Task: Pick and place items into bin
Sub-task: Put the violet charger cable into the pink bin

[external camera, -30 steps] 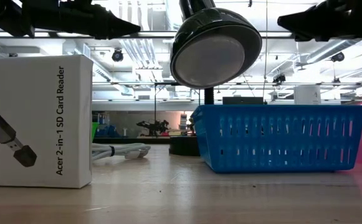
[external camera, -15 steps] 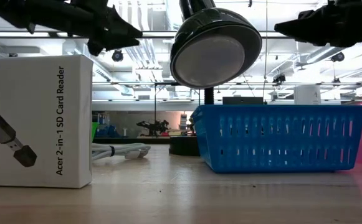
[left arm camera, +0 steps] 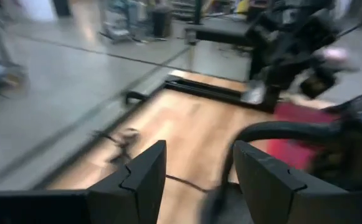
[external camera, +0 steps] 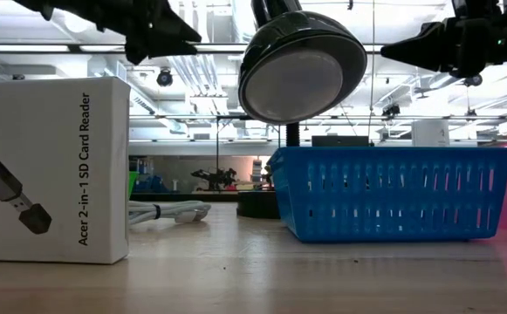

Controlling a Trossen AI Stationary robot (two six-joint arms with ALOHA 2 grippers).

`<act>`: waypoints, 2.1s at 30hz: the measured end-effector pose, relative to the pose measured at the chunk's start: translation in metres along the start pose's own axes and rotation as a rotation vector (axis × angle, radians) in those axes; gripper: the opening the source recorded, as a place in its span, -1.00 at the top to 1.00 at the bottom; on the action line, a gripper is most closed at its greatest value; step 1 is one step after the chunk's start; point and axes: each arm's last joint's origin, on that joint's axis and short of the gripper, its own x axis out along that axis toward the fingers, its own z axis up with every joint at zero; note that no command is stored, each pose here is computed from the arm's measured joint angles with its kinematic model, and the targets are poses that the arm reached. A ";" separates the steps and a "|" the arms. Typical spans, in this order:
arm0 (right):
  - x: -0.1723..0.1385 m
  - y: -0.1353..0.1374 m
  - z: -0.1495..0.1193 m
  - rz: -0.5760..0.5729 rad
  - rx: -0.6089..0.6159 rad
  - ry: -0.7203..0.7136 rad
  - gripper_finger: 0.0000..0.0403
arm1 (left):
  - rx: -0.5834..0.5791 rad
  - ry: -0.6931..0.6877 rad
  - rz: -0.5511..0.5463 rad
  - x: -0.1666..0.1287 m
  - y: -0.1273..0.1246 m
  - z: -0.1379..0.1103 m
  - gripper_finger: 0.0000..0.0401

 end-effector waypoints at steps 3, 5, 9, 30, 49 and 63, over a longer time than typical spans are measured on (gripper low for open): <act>0.000 0.000 0.000 0.000 0.001 0.000 0.84 | 0.132 -0.001 0.062 0.000 0.002 -0.001 0.14; 0.000 0.000 0.000 0.000 0.001 0.000 0.84 | 0.187 0.010 0.049 0.002 0.003 -0.002 0.15; 0.000 0.000 0.000 0.001 0.001 0.000 0.84 | 0.174 0.008 0.024 0.006 0.007 -0.003 0.15; 0.000 0.001 -0.002 0.006 -0.006 0.005 0.84 | 0.401 0.145 -0.110 0.017 -0.024 -0.029 0.15; 0.000 0.001 -0.002 0.005 -0.042 0.002 0.84 | 0.010 0.466 -0.191 0.002 -0.036 -0.055 0.15; 0.000 0.002 -0.004 0.020 -0.062 0.029 0.84 | -0.575 0.509 -0.052 -0.003 -0.040 -0.019 0.15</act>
